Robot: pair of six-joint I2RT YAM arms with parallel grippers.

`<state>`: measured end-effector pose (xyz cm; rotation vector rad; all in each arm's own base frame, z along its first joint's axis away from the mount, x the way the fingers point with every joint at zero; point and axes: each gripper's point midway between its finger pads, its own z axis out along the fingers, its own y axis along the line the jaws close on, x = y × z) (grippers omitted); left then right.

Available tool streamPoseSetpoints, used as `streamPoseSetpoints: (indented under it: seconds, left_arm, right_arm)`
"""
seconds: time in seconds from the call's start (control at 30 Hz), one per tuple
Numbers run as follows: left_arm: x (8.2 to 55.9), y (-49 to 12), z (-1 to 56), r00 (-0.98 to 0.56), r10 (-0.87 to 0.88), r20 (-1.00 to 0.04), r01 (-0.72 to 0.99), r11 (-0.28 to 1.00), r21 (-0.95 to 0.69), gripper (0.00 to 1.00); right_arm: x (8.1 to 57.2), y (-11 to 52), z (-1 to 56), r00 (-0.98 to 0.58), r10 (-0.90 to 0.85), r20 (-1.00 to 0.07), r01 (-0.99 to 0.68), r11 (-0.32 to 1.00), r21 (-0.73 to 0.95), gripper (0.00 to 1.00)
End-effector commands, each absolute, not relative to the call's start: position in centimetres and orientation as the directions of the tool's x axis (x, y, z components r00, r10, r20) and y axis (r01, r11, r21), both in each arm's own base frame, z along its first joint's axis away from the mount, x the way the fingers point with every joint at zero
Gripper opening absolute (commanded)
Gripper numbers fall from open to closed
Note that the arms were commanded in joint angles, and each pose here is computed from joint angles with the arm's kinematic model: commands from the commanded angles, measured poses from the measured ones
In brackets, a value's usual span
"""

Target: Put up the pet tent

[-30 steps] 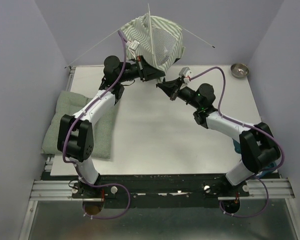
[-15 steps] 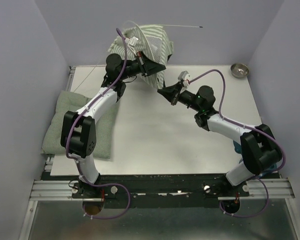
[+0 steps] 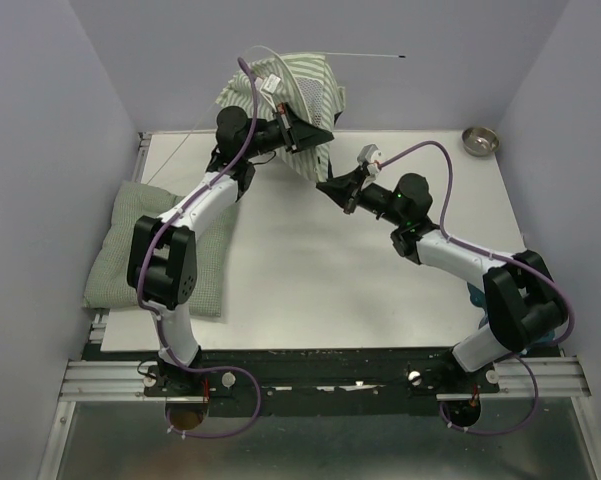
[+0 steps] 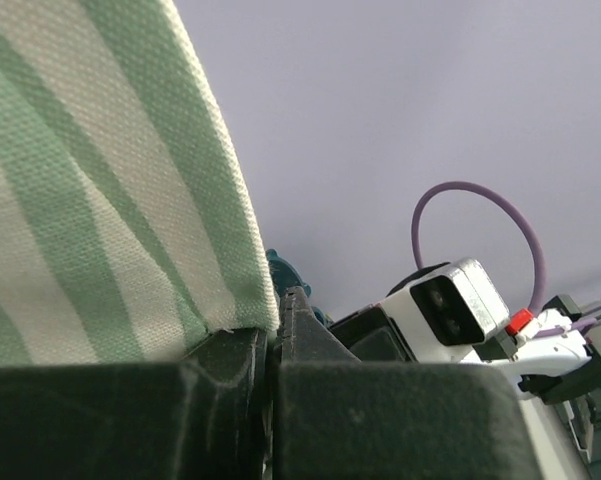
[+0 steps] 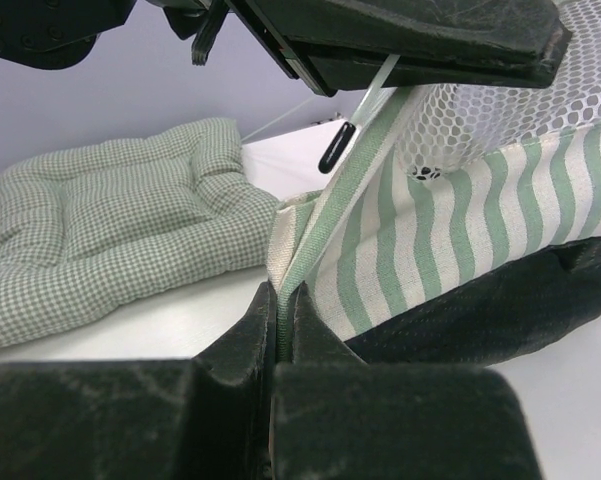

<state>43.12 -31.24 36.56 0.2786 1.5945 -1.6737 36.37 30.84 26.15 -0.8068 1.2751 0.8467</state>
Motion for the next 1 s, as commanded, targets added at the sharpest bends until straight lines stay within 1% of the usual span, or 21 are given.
streamPoseSetpoints:
  seconds: [0.0,0.2,0.47,0.97]
  left_arm:
    - [46.2,-24.0,44.0,-0.357,-0.622,-0.697,0.772,0.224,-0.595,0.0]
    - [45.5,-23.8,42.8,-0.361,-0.605,-0.71,0.769,0.237,-0.593,0.0]
    - [46.2,-23.6,41.4,-0.348,-0.602,-0.719,0.755,0.274,-0.595,0.0]
    - [46.3,-23.6,38.6,-0.375,-0.585,-0.719,0.728,0.295,-0.619,0.0]
  right_arm:
    - [29.2,32.3,18.2,-0.262,-0.055,-0.964,-0.943,0.228,0.243,0.01]
    - [29.6,32.5,19.1,-0.256,-0.041,-0.966,-0.945,0.222,0.241,0.01]
    - [29.3,32.4,19.6,-0.252,-0.033,-0.967,-0.947,0.213,0.239,0.01]
    - [29.6,32.8,21.3,-0.254,0.002,-0.967,-0.946,0.209,0.249,0.01]
